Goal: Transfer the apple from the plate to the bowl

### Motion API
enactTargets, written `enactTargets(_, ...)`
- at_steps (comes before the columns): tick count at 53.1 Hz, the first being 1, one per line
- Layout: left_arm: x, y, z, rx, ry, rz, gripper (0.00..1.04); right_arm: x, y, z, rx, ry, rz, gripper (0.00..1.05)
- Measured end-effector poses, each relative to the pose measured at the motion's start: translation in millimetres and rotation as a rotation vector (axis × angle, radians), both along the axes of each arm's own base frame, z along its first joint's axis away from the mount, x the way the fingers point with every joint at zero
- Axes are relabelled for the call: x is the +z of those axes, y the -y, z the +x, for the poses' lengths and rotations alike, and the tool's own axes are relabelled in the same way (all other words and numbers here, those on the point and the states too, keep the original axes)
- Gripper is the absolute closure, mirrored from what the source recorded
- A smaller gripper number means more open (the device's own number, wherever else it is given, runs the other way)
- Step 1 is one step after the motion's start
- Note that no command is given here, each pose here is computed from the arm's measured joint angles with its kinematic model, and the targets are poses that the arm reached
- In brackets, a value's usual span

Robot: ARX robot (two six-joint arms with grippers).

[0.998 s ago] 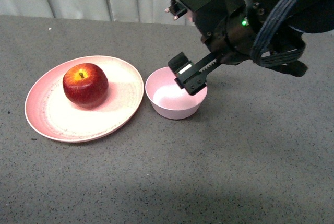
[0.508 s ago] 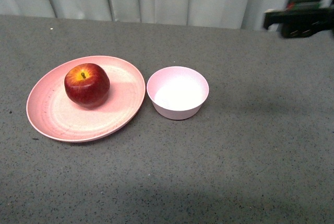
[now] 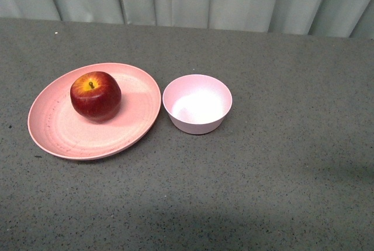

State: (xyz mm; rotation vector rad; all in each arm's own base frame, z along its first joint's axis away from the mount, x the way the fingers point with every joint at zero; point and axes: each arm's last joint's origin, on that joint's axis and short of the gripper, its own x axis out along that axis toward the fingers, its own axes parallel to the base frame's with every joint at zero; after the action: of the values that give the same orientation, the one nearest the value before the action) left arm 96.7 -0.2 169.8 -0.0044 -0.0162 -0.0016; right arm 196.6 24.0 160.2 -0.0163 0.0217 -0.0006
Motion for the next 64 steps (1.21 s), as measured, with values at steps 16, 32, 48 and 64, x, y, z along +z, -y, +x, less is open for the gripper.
enactTargets(16, 0, 0, 0, 0.000, 0.000, 0.000, 0.07, 1, 14, -32, 0.008, 0.004, 0.004, 1.04)
enactTargets(32, 0, 0, 0, 0.000, 0.000, 0.000, 0.07, 2, 24, -52, 0.001, 0.007, 0.006, 1.04)
enactTargets(48, 0, 0, 0, 0.000, 0.000, 0.000, 0.07, 6, 24, -66, 0.001, 0.020, 0.006, 1.04)
enactTargets(64, 0, 0, 0, 0.000, 0.000, 0.000, 0.07, 8, 24, -76, 0.002, 0.029, 0.006, 1.04)
